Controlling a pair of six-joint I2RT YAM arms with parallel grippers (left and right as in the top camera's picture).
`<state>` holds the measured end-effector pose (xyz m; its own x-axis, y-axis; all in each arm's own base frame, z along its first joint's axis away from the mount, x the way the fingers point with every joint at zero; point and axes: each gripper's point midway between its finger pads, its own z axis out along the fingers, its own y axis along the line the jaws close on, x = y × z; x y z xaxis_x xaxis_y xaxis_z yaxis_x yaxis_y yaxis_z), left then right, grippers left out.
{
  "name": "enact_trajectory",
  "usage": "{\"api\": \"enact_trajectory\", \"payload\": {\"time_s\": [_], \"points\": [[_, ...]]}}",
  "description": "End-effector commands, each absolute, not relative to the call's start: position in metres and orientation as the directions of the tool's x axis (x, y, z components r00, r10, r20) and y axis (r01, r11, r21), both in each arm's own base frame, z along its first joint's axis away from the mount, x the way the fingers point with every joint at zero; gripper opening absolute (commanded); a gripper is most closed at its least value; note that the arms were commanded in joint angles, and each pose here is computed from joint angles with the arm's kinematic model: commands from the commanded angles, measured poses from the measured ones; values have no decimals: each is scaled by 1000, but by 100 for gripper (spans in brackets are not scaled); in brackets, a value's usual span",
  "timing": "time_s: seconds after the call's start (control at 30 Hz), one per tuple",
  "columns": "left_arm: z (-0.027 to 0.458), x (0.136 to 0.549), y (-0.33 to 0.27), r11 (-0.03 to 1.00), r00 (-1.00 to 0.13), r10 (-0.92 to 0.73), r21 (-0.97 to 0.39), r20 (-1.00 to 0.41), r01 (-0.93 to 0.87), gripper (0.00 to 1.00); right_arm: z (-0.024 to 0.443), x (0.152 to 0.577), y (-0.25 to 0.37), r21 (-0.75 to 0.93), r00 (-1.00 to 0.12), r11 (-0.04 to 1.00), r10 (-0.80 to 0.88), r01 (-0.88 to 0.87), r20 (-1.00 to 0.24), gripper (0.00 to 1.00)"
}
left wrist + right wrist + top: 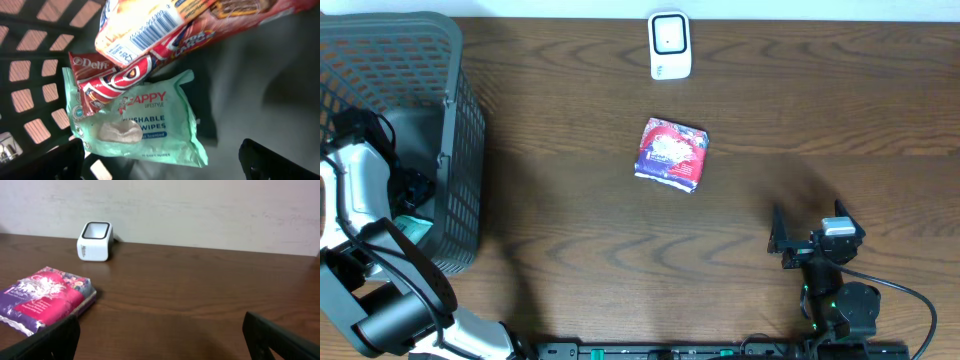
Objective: Scan the item barcode
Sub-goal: 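Reach into the basket and grasp the mint-green wipes pack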
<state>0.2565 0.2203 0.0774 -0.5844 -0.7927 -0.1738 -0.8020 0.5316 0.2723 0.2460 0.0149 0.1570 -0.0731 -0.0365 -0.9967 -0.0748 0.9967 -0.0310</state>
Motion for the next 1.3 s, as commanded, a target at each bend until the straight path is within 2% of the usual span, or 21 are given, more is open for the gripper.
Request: {"api": "enact_trajectory", "payload": {"time_s": [0.0, 0.33, 0.37, 0.4, 0.43, 0.5, 0.6, 0.63, 0.7, 0.73, 0.9, 1.0, 1.1, 1.2, 1.27], "points": [[70, 249, 224, 508, -574, -799, 311, -180, -804, 98, 156, 246, 17, -39, -74, 996, -45, -83, -996, 99], [40, 240, 216, 509, -572, -803, 305, -168, -805, 99, 156, 246, 17, -39, -74, 996, -45, -83, -996, 99], [37, 239, 216, 510, -572, -803, 305, -169, -805, 96, 156, 246, 17, -39, -74, 996, -45, -83, -996, 99], [34, 238, 215, 509, -572, -803, 304, -169, -805, 90, 156, 246, 17, -39, -74, 996, -45, -83, -996, 99], [32, 237, 215, 509, -572, -802, 304, -170, -805, 79, 156, 246, 17, -39, -74, 996, -45, -83, -996, 99], [28, 236, 214, 509, -571, -803, 303, -172, -806, 46, 156, 246, 17, -39, -74, 996, -45, -83, -996, 99], [28, 236, 214, 510, -572, -803, 302, -170, -806, 40, 156, 246, 17, -39, -74, 996, -45, -83, -996, 99], [28, 236, 214, 510, -572, -803, 301, -169, -806, 34, 156, 246, 17, -39, -74, 996, -45, -83, -996, 99], [27, 237, 211, 515, -571, -805, 286, -163, -808, 12, 156, 246, 17, -39, -74, 996, -45, -83, -996, 99], [25, 240, 208, 521, -569, -808, 265, -154, -811, 7, 156, 246, 17, -39, -74, 996, -45, -83, -996, 99], [25, 259, 182, 555, -562, -822, 86, -93, -827, 7, 156, 246, 17, -39, -74, 996, -45, -83, -996, 99], [43, 276, 177, 561, -556, -822, -10, -123, -828, 7, 156, 246, 17, -39, -74, 996, -45, -83, -996, 99], [77, 299, 169, 574, -548, -817, -156, -181, -804, 7, 156, 246, 17, -39, -74, 996, -45, -83, -996, 99], [135, 331, 157, 604, -522, -796, -365, -306, -708, 7, 156, 246, 17, -39, -74, 996, -45, -83, -996, 99], [178, 344, 151, 592, -450, -805, -481, -386, -647, 7, 156, 246, 17, -39, -74, 996, -45, -83, -996, 99]]}}
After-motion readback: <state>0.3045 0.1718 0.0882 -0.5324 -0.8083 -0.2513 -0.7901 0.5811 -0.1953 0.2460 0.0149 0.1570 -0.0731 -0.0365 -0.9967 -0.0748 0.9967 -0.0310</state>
